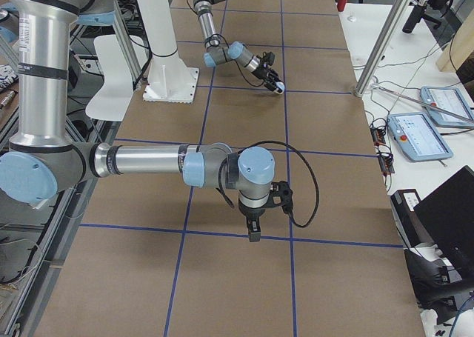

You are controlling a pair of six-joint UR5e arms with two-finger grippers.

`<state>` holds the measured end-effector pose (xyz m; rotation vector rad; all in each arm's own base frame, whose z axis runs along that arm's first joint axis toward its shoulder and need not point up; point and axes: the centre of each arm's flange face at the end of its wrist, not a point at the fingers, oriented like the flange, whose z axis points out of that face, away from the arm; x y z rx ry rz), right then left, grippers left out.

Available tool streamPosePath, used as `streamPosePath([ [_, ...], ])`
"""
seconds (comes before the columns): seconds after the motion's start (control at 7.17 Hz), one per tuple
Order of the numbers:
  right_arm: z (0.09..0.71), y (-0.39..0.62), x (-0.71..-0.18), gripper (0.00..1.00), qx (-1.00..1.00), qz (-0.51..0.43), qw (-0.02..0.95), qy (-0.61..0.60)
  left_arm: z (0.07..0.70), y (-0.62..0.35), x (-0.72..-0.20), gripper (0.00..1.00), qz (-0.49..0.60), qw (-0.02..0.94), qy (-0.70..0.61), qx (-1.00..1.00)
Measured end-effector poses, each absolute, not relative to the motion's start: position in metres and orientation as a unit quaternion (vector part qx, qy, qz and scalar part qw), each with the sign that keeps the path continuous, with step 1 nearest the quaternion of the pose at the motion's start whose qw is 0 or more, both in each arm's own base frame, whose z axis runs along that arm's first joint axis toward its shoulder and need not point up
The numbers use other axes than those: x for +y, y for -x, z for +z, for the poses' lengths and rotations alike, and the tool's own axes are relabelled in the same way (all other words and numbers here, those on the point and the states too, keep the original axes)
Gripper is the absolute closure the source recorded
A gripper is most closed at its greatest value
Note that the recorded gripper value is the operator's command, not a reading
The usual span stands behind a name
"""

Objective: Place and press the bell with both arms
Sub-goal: 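Carry the blue bell with the left gripper toward the table centre, then set the bell at centre, withdraw left gripper while right arm approaches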

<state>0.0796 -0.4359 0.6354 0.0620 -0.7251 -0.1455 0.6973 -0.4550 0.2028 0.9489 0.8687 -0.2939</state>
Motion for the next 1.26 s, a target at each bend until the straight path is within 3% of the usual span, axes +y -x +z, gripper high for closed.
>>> streamPosePath([
  [0.14,0.637,-0.08,-0.436,0.0,-0.354,-0.071,0.932,-0.029,0.204,-0.702,-0.454,0.98,-0.132,0.793,-0.441,0.399],
  [0.28,0.637,-0.08,-0.436,0.0,-0.354,-0.07,0.932,-0.028,0.206,-0.704,-0.454,0.19,-0.129,0.795,-0.441,0.397],
  [0.42,0.638,-0.08,-0.436,0.0,-0.354,-0.07,0.932,-0.028,0.207,-0.705,-0.454,0.0,-0.128,0.796,-0.441,0.395],
  [0.98,0.634,-0.08,-0.439,0.0,-0.354,-0.072,0.932,-0.033,0.179,-0.698,-0.446,0.0,-0.122,0.784,-0.444,0.417],
  [1.26,0.628,-0.077,-0.443,0.0,-0.352,-0.078,0.932,-0.04,0.15,-0.661,-0.481,0.0,-0.092,0.78,-0.453,0.421],
])
